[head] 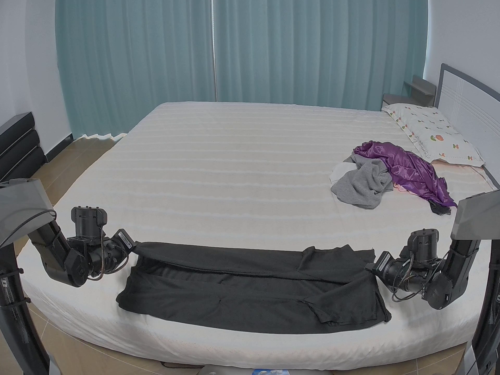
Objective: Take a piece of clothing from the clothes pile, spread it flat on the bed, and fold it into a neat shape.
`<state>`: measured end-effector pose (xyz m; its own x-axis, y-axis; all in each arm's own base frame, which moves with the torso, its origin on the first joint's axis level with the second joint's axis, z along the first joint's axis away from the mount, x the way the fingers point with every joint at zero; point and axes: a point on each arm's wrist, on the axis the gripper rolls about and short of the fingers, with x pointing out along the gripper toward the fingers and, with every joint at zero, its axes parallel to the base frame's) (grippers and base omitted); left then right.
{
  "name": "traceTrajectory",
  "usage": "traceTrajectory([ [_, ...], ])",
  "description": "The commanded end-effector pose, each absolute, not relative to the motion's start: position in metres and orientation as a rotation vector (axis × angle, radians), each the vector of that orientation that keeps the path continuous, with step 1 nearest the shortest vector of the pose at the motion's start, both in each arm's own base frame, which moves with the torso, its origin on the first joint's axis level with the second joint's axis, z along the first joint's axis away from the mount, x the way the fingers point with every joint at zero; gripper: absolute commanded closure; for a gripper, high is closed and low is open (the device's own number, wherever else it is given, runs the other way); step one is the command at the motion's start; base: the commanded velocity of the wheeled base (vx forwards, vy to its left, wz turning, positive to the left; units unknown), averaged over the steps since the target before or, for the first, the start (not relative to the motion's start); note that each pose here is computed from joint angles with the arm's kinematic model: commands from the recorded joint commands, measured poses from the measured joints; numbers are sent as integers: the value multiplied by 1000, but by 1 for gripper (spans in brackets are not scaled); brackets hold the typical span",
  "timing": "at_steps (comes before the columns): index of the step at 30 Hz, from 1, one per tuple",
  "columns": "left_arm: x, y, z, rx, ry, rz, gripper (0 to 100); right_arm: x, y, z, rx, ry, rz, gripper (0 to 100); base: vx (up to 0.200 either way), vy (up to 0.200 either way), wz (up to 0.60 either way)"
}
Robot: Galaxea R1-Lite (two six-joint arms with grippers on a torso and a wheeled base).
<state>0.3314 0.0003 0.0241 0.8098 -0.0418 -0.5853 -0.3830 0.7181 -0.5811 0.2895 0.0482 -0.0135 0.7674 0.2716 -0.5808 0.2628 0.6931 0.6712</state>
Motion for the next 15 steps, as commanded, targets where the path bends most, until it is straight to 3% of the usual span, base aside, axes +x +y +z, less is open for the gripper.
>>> traceTrajectory([
  [1,331,0,29,-757,597,197,100,292,46,-8,831,690,8,100,0,0,0],
  [15,329,1,40,-759,565,188,100,290,46,5,837,647,31,100,0,0,0],
])
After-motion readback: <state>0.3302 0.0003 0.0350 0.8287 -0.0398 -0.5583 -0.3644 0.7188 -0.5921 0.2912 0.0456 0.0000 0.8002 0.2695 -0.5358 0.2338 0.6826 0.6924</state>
